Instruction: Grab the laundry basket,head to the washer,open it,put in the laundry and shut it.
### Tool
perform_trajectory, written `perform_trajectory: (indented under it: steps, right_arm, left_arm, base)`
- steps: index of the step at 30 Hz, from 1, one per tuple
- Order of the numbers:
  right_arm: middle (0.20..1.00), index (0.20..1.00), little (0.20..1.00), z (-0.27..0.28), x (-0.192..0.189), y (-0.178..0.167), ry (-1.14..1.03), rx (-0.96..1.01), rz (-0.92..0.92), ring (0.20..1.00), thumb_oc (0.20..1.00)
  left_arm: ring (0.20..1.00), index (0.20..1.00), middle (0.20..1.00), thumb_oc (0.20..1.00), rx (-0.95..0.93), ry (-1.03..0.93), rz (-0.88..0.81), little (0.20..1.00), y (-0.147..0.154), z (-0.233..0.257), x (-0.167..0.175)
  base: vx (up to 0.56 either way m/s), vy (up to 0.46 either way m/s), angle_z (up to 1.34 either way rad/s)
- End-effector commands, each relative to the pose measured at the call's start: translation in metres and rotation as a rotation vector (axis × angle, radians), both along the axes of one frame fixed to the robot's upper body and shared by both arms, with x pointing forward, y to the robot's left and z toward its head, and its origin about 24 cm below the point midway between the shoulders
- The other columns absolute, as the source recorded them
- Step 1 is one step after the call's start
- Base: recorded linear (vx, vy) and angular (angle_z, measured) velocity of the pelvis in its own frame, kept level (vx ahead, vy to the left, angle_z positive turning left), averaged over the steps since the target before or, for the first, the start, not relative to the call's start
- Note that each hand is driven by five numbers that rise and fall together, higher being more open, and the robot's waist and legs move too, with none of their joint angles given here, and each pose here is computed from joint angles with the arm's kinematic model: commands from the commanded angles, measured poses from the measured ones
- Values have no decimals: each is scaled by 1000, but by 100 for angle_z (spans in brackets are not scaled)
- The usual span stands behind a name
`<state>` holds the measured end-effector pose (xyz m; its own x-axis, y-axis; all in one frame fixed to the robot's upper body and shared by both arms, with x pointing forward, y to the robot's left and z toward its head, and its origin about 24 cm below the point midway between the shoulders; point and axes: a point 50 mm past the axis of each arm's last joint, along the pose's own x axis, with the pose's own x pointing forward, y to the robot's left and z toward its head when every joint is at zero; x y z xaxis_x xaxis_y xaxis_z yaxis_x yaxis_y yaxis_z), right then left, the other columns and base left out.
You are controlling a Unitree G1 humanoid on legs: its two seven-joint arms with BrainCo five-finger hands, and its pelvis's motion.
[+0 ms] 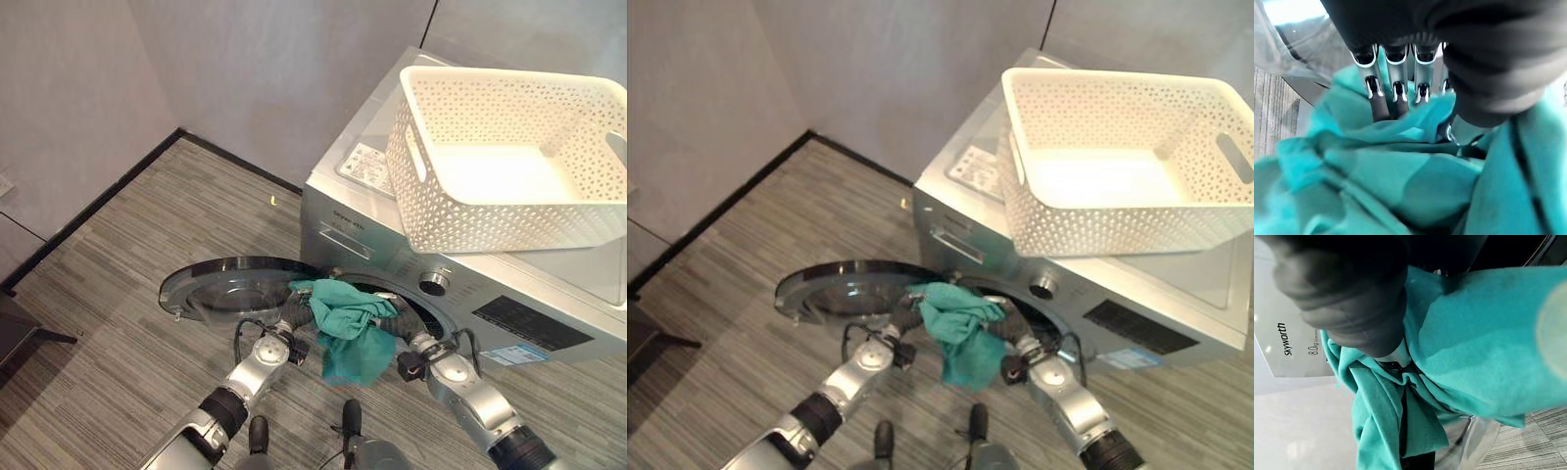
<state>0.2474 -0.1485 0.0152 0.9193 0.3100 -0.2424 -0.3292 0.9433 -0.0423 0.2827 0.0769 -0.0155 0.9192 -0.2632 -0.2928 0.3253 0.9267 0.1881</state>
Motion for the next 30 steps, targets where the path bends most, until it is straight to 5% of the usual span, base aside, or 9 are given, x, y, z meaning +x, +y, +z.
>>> perform_trajectory:
  steps: [1, 9, 10, 21, 30]
  right_arm:
    - [200, 200, 200, 26, 7, 3, -135, 67, 17, 200, 200]
    - [200, 200, 200, 24, 5, -1, -127, 83, 6, 200, 200]
    - [200, 200, 200, 25, 6, 0, -130, 90, 10, 200, 200]
    - [200, 200, 200, 46, 22, 17, -231, 148, 67, 200, 200]
    - [200, 200, 200, 61, 30, 40, -266, 256, 108, 200, 200]
  left_arm:
    - [200, 200, 200, 200, 14, -111, -78, 200, -21, 18, 16]
    - [200, 200, 200, 200, 102, -180, -190, 200, -24, 24, 15]
    - [1000, 1000, 1000, 1000, 138, -197, -219, 1000, -26, 24, 15]
    - [1000, 1000, 1000, 1000, 431, -384, -499, 1000, -39, 25, 7]
    - [1000, 1000, 1000, 1000, 483, -388, -519, 1000, -52, 16, 5]
  base:
    - [0, 0, 0]
    - [0, 0, 0]
    - [0, 0, 0]
    - [0, 2, -3]
    - [-5, 0, -2]
